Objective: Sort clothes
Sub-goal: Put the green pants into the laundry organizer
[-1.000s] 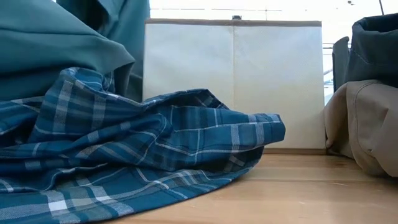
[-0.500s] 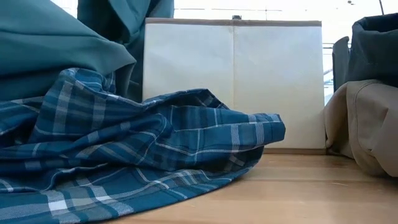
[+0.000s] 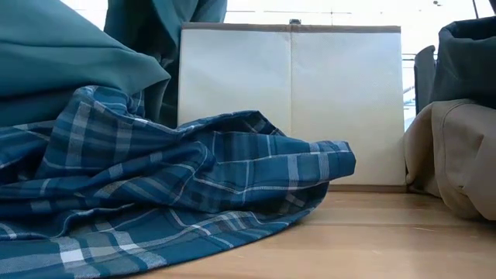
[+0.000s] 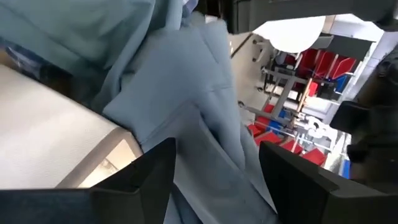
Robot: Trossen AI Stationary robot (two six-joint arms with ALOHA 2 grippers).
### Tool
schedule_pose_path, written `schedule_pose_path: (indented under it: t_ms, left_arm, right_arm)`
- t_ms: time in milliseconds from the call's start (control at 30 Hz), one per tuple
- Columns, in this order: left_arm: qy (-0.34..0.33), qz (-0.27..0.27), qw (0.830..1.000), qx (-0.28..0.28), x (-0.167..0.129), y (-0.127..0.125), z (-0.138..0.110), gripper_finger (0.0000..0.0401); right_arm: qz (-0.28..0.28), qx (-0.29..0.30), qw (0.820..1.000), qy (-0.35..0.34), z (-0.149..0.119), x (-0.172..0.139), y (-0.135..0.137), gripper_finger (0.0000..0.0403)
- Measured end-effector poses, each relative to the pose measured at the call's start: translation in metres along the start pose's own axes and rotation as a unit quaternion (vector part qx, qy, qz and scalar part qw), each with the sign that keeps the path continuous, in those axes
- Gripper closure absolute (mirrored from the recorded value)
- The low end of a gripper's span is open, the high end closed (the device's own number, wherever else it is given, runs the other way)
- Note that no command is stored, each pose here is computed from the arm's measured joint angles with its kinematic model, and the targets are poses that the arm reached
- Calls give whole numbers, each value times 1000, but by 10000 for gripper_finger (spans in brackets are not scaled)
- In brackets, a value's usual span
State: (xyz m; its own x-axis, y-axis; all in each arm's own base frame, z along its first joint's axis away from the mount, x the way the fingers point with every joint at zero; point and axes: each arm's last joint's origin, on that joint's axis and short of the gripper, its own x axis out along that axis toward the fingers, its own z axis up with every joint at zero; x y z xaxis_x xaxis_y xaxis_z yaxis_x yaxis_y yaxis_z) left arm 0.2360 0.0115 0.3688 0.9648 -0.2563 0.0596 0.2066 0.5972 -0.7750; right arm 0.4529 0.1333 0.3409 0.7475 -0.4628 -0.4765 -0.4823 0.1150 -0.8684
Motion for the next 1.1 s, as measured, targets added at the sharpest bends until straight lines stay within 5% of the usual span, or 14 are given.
schedule_pose_path:
  t_ms: [233,500,733,1100]
  left_arm:
    - [13,-15,1000,0,3,-6,-6,399]
    - [20,-29,999,3,4,-9,-9,350]
    - [55,-69,996,32,2,-12,-8,299]
    - [49,-103,991,71,-34,-21,15,295]
  right_arm:
    - [-10,1,1000,19,-1,1,-1,200]
    - [-12,24,1000,9,5,-4,1,384]
    - [-32,72,997,-16,16,-23,-1,398]
    - [-82,150,985,36,6,-79,-12,401]
